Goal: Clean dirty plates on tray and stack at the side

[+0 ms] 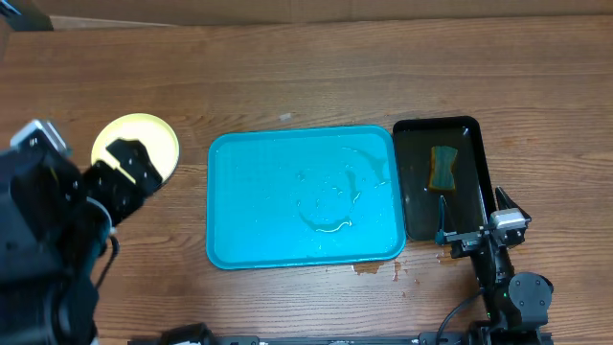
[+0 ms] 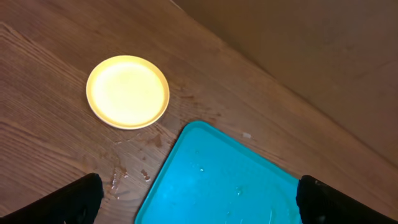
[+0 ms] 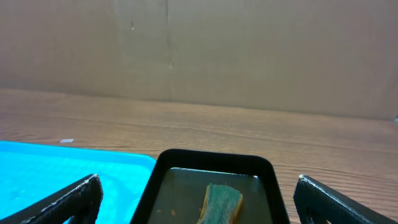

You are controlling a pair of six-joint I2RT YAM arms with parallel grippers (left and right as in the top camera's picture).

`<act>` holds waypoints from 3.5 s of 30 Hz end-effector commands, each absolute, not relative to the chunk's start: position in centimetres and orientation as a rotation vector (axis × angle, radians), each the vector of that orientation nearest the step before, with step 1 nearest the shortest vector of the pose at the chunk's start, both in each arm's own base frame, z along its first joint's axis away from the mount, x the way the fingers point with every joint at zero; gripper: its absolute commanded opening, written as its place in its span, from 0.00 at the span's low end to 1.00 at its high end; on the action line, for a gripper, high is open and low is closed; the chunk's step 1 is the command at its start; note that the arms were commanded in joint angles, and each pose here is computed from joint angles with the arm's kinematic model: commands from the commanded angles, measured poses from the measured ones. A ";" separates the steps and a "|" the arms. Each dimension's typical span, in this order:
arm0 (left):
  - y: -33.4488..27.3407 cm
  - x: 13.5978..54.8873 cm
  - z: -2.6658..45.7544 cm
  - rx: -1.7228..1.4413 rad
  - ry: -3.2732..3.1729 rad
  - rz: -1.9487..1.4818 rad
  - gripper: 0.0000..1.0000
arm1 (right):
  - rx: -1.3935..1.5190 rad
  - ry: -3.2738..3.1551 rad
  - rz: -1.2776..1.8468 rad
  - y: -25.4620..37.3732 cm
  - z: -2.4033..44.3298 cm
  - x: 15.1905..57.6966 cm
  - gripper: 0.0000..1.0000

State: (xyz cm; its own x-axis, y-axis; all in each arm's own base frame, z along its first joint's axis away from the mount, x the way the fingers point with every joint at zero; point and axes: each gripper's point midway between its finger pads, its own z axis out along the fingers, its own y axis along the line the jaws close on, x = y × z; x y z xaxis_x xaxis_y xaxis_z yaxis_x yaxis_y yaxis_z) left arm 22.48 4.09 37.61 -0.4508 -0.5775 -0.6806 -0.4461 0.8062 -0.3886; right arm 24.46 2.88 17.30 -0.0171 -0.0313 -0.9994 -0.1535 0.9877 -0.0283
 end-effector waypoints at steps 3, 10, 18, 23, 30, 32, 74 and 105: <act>3.8 20.8 33.9 -0.768 2.167 -0.174 1.00 | -0.145 1.581 0.095 2.9 17.1 24.5 1.00; 4.0 22.0 30.0 -0.852 1.973 -0.276 1.00 | -0.145 1.581 0.095 2.9 17.1 24.5 1.00; 3.0 24.7 32.8 -0.731 1.466 -0.534 1.00 | -0.145 1.581 0.096 2.9 17.1 24.5 1.00; 2.8 24.1 32.1 -0.631 1.268 -0.576 1.00 | -0.145 1.581 0.096 2.9 17.1 24.5 1.00; 3.4 23.1 28.8 -0.612 1.138 -0.567 1.00 | -0.145 1.581 0.095 2.9 17.1 24.5 1.00; 3.6 23.0 27.7 -0.620 1.134 -0.560 1.00 | -0.145 1.581 0.095 2.9 17.1 24.5 1.00; 0.5 24.6 15.6 -0.015 1.646 0.007 1.00 | -0.145 1.581 0.095 2.9 17.1 24.5 1.00; 0.5 24.6 15.6 -0.015 1.647 0.007 1.00 | -0.145 1.581 0.095 2.9 17.1 24.5 1.00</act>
State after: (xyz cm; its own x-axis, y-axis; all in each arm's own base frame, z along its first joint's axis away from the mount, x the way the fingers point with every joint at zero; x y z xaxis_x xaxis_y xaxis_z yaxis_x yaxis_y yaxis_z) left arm 24.63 0.83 15.52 -0.0836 -0.0252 -0.9962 -0.0331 0.9992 -0.0225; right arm 24.46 2.88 17.31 -0.0166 -0.0320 -0.9993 -0.1535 0.9877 -0.0291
